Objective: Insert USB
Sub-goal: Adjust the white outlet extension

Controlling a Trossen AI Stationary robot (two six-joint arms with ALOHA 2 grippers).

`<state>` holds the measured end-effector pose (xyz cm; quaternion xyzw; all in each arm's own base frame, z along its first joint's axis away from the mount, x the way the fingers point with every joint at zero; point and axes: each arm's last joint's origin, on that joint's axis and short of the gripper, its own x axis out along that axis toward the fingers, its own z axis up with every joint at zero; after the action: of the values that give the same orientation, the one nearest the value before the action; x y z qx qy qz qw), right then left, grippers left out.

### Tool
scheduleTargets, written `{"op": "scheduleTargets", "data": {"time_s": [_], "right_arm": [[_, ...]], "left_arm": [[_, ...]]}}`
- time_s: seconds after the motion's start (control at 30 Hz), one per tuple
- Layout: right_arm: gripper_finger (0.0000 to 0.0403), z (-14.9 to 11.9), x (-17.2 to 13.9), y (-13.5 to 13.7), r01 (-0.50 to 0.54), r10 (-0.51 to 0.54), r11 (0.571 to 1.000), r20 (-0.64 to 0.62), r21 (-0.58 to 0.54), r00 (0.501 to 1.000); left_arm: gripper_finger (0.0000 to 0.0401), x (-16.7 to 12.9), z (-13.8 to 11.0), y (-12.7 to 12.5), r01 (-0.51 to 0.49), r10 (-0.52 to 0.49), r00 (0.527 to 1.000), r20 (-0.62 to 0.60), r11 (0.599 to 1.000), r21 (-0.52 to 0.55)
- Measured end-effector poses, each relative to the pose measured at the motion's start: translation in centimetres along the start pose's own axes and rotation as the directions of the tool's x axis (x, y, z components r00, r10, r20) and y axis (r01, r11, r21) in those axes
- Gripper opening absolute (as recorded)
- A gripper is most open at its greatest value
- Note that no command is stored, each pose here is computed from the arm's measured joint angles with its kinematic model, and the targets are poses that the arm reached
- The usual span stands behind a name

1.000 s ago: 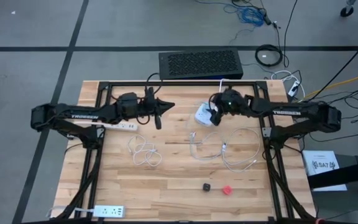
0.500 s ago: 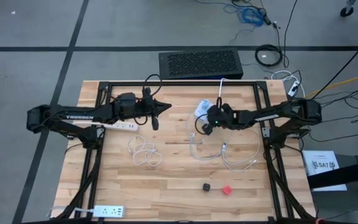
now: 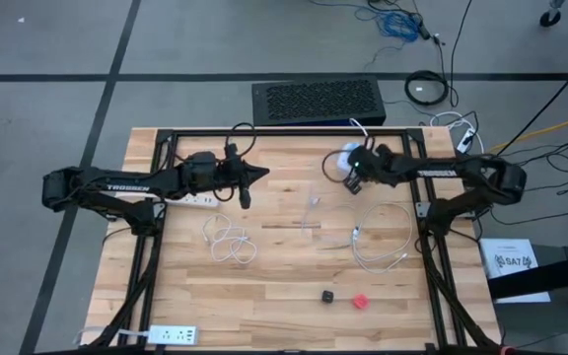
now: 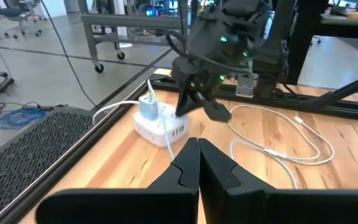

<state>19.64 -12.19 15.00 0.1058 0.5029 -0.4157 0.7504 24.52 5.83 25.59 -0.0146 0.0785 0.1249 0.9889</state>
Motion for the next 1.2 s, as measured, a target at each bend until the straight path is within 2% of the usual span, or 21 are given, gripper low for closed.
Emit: {"op": "scheduleTargets", "data": {"time_s": [0.2,0.27,0.33,0.37,0.43,0.53,0.6,0.67,0.77,0.9,0.97,1.2], "right_arm": [[0.0000,0.0,-0.2,-4.1,0.063,-0.061,0.997,-0.048,0.040,0.997],[0.0000,0.1,-1.1,-5.1,0.082,-0.078,0.995,-0.074,0.059,0.994],[0.0000,0.7,-2.6,-5.7,0.085,-0.082,0.990,-0.039,0.109,0.996],[0.0000,0.9,-3.5,-5.8,0.072,-0.070,0.988,-0.018,0.140,0.997],[0.0000,1.0,-4.6,-5.7,-0.020,0.015,0.979,0.023,0.201,1.000],[0.0000,0.7,-5.4,-4.6,-0.128,0.109,0.945,0.078,0.302,0.991],[0.0000,-0.2,-4.9,-3.2,-0.159,0.144,0.938,0.072,0.309,0.987],[0.0000,-0.9,-4.4,-1.5,-0.241,0.226,0.927,0.085,0.287,0.970],[0.0000,-1.5,-4.5,1.2,-0.403,0.378,0.887,0.146,0.224,0.914],[0.0000,-2.2,-6.1,4.3,-0.543,0.522,0.833,0.172,0.106,0.835],[0.0000,-2.8,-6.4,5.4,-0.557,0.543,0.827,0.147,0.074,0.827],[0.0000,-4.3,-3.9,6.6,-0.416,0.419,0.906,-0.020,0.080,0.908]], "left_arm": [[0.0002,0.0,-0.1,0.3,-0.054,0.054,0.999,-0.007,0.999,0.000],[0.0002,0.0,-0.1,0.6,-0.089,0.089,0.996,-0.014,0.996,-0.002],[0.0002,0.0,-0.3,1.0,-0.120,0.120,0.992,-0.029,0.993,-0.007],[0.0002,0.0,-0.4,1.2,-0.131,0.131,0.991,-0.037,0.991,-0.010],[0.0002,-0.1,-0.5,1.6,-0.150,0.147,0.988,-0.055,0.988,-0.041],[0.0002,-0.1,-0.9,2.1,-0.174,0.166,0.982,-0.092,0.981,-0.084],[0.0002,-0.1,-1.0,2.2,-0.181,0.171,0.980,-0.104,0.979,-0.095],[0.0002,-0.1,-1.1,2.2,-0.182,0.172,0.979,-0.111,0.979,-0.093],[0.0002,-0.1,-1.1,2.2,-0.176,0.164,0.980,-0.115,0.979,-0.104],[0.0002,-0.7,-1.0,1.9,-0.106,0.090,0.987,-0.133,0.988,-0.116],[0.0002,-1.0,-1.2,1.8,-0.108,0.088,0.982,-0.170,0.987,-0.115],[0.0002,-2.0,-1.5,1.7,-0.114,0.086,0.968,-0.237,0.988,-0.109]]}}
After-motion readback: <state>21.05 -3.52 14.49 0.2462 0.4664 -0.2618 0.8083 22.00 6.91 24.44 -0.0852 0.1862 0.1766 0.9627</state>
